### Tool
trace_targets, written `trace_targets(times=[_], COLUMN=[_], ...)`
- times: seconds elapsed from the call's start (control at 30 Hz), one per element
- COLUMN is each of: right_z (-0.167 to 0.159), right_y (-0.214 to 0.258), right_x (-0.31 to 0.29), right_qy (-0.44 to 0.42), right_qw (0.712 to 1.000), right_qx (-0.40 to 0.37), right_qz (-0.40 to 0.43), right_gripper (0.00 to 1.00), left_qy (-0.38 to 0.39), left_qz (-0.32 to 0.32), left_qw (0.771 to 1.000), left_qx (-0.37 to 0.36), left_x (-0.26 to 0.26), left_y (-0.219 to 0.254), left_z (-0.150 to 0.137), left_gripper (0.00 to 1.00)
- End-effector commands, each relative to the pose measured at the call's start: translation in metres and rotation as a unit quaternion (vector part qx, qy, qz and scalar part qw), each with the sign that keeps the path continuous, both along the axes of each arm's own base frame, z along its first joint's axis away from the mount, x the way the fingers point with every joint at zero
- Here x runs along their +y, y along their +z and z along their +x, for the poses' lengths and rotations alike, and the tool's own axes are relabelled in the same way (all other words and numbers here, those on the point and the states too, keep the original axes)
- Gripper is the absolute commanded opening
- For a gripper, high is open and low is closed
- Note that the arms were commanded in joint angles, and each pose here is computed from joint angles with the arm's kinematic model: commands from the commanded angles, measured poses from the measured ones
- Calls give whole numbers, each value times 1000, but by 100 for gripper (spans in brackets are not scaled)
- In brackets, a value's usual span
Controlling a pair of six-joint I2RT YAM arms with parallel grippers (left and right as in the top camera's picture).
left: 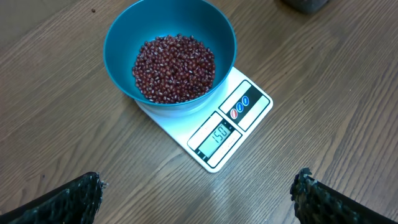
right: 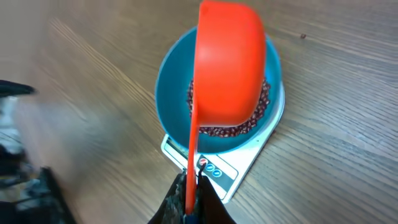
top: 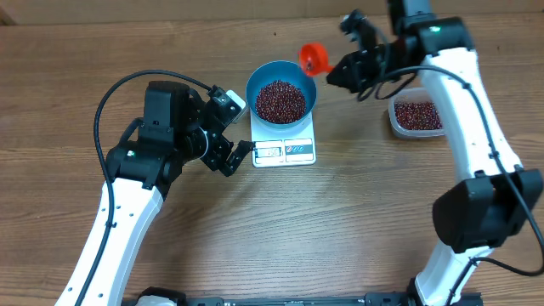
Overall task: Scoop item into bowl and weigh 150g on scale
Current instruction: 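Move the empty scoop with the right gripper back to the tub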
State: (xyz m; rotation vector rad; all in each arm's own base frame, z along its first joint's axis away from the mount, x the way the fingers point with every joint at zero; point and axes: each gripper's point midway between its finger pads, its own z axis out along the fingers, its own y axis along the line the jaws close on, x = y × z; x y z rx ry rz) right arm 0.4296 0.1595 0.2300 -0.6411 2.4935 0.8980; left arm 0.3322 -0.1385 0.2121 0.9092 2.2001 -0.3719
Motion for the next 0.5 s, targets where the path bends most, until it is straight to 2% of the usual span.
trace_targets(times=[0.0,0.33,0.47], right_z=[-6,-19,-24], right_y=[52,63,53], right_x=[-16,-111,-155], right_qy=[-8,-120,-173], right_qw=[997,990,984], right_qx=[-39,-1,16], right_qz=[66,72,46], right_gripper=[4,4,4], left_qy=[6,6,6], left_qz=[-3,-3,-3], left_qw=[1000,1000,1000], left_qx=[1,1,1], left_x=[3,3,3], left_y=[1,1,1], left_z=[2,2,2], left_gripper=[100,100,100])
